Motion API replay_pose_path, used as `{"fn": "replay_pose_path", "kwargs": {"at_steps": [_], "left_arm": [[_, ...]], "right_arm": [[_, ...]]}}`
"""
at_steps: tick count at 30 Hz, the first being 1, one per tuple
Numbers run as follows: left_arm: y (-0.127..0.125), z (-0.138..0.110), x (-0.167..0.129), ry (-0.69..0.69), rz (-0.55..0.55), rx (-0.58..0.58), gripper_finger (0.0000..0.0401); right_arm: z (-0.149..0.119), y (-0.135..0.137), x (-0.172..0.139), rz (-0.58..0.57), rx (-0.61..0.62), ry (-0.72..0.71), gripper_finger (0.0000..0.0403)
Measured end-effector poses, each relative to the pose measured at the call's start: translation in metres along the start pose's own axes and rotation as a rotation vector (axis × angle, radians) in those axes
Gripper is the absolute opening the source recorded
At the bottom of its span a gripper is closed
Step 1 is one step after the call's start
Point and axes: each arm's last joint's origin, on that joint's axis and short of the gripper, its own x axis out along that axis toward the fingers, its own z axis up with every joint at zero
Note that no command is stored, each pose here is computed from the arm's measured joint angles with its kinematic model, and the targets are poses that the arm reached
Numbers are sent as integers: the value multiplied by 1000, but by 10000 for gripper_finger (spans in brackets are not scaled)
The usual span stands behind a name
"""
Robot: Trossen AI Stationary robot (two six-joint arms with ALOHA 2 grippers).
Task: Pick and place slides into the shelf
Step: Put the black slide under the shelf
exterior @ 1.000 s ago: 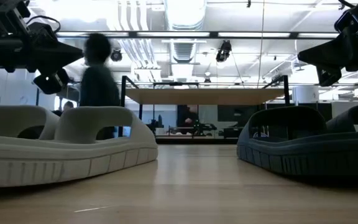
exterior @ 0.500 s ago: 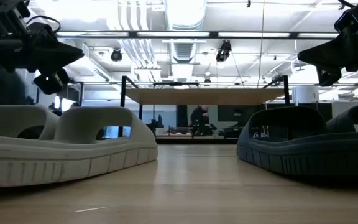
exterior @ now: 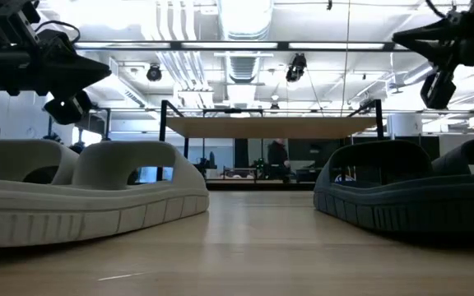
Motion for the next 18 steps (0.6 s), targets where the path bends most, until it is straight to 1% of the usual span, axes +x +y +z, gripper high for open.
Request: {"fn": "replay_pose_path", "kwargs": {"at_steps": [2,4,5,6,8,11,12,14,15,16,18], "left_arm": [[0,0,0,-9,15,29,15],[2,2,0,-49,71,80,15],[2,4,0,-88,94,82,15],[1,8,0,-135,105,56,15],[-3,16,-2,-247,91,-82,15],[-7,29,-6,-451,67,-286,15],[-9,32,-7,-495,43,-330,15],[-12,39,-11,-587,19,-335,15],[-14,42,-13,-634,20,-315,15],[-15,45,-15,-676,12,-296,15],[-23,55,-22,-787,-69,-271,15]], "right_arm": [[0,1,0,5,35,-3,8],[2,2,0,21,104,-21,8],[4,3,0,23,124,-43,8],[6,4,0,19,138,-81,8],[12,8,-1,38,175,-145,8],[15,10,-1,65,182,-168,8],[15,10,-1,78,198,-159,8],[14,11,-1,91,274,-147,9],[14,11,1,80,299,-145,9],[14,11,2,57,302,-147,10],[17,17,7,14,275,-166,14]]}}
